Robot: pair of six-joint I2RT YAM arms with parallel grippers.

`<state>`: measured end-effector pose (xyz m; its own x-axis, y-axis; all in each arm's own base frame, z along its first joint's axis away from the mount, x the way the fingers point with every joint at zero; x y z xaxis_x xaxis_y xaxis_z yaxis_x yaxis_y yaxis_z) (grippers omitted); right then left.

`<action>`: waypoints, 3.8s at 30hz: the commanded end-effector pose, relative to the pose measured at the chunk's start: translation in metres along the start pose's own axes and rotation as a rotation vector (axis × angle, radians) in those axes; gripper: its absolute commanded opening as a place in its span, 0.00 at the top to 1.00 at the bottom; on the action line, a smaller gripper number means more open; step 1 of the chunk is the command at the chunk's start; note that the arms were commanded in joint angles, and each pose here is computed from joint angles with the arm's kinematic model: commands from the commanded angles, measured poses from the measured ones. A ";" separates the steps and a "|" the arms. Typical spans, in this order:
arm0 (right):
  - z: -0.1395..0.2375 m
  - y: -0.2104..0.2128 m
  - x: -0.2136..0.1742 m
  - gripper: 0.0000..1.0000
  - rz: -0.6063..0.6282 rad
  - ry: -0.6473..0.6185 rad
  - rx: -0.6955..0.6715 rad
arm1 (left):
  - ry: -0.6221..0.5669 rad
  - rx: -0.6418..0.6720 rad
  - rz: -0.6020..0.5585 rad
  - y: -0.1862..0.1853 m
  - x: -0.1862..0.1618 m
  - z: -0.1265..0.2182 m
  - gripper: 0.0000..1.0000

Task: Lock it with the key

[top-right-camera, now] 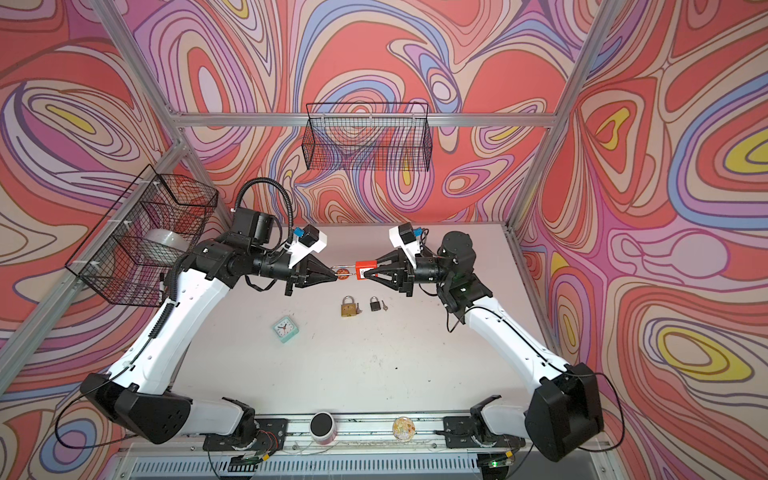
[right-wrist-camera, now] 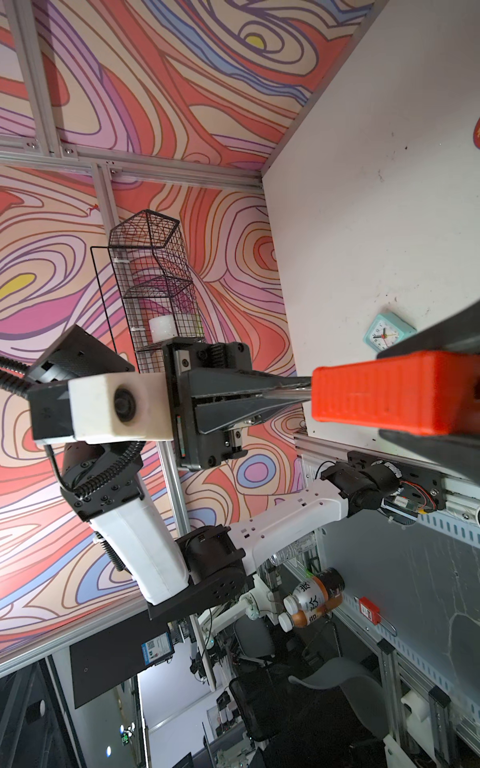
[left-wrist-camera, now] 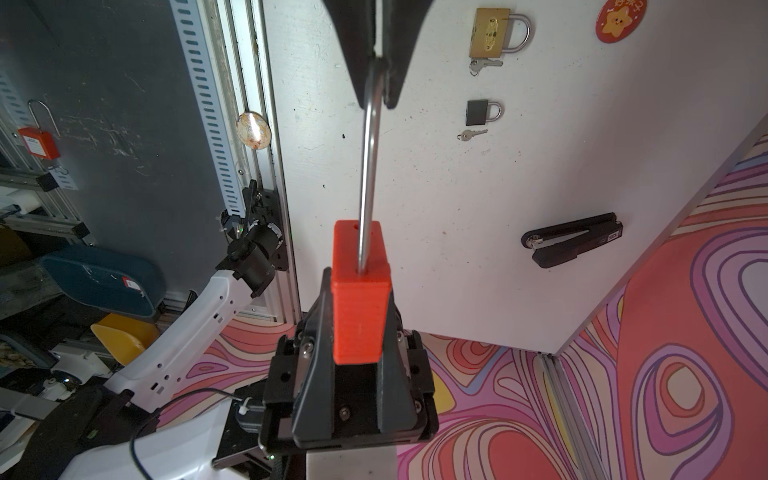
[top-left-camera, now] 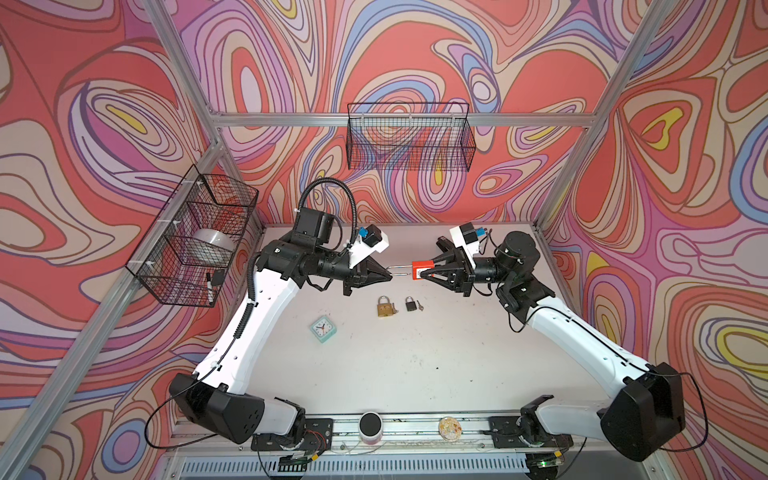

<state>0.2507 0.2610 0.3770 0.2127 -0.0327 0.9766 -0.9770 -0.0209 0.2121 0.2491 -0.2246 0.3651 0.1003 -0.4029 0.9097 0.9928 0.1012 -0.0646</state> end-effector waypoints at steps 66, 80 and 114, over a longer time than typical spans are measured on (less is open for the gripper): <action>-0.016 -0.022 -0.013 1.00 -0.031 -0.012 -0.027 | -0.126 -0.089 0.017 -0.011 0.016 -0.012 1.00; -0.010 -0.016 -0.008 1.00 0.013 -0.065 -0.068 | -0.192 -0.055 0.007 -0.005 0.028 -0.010 0.39; -0.030 -0.015 -0.007 1.00 0.061 -0.074 -0.055 | -0.217 -0.126 0.125 0.006 0.031 -0.028 0.91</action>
<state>0.2607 0.2871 0.3614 0.1938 -0.0943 0.9765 -0.9797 0.0337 0.1977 0.2643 -0.2575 0.3793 0.1983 -0.1990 0.9597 0.9800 0.0585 -0.1903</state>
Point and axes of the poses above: each gripper's point midway between its finger pads, its own z axis back along the fingers, its own y axis along the line the jaws close on, x = y × z, the point moved 2 cm from there along z, back along the fingers, and after that the axes turned 3 degrees about -z, right-handed, at the moved point
